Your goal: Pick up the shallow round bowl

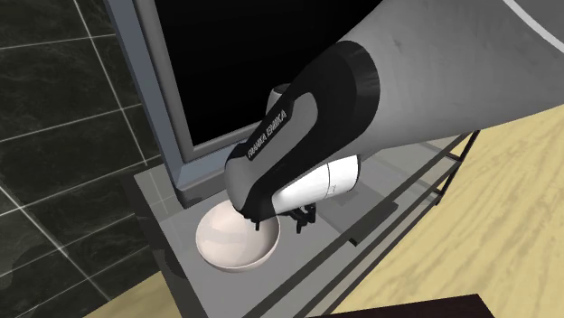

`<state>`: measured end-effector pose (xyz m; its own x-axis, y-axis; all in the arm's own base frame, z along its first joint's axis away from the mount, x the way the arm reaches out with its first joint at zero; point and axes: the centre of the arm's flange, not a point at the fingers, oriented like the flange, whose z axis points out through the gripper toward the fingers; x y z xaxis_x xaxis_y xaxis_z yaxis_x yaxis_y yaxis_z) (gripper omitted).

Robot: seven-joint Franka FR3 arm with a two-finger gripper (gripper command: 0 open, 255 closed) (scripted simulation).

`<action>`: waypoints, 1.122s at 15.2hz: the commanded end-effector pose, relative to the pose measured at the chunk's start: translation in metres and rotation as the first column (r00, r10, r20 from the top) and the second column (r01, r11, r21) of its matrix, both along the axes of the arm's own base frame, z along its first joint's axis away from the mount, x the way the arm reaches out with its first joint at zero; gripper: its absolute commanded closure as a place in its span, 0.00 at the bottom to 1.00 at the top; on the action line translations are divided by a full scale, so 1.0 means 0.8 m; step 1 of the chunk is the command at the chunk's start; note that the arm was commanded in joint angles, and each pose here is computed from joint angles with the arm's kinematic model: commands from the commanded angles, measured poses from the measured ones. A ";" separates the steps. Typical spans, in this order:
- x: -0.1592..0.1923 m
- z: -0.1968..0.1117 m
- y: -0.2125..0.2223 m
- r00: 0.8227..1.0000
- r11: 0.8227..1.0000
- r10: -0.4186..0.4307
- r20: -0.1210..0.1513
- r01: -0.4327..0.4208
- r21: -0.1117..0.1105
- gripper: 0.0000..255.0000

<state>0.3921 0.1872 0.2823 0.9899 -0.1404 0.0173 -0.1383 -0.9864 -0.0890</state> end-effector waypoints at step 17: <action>-0.001 0.028 -0.001 1.000 1.000 0.000 0.001 0.000 0.000 1.00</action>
<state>0.3913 0.1866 0.2990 0.9900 -0.1401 0.0179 -0.1380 -0.9864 -0.0892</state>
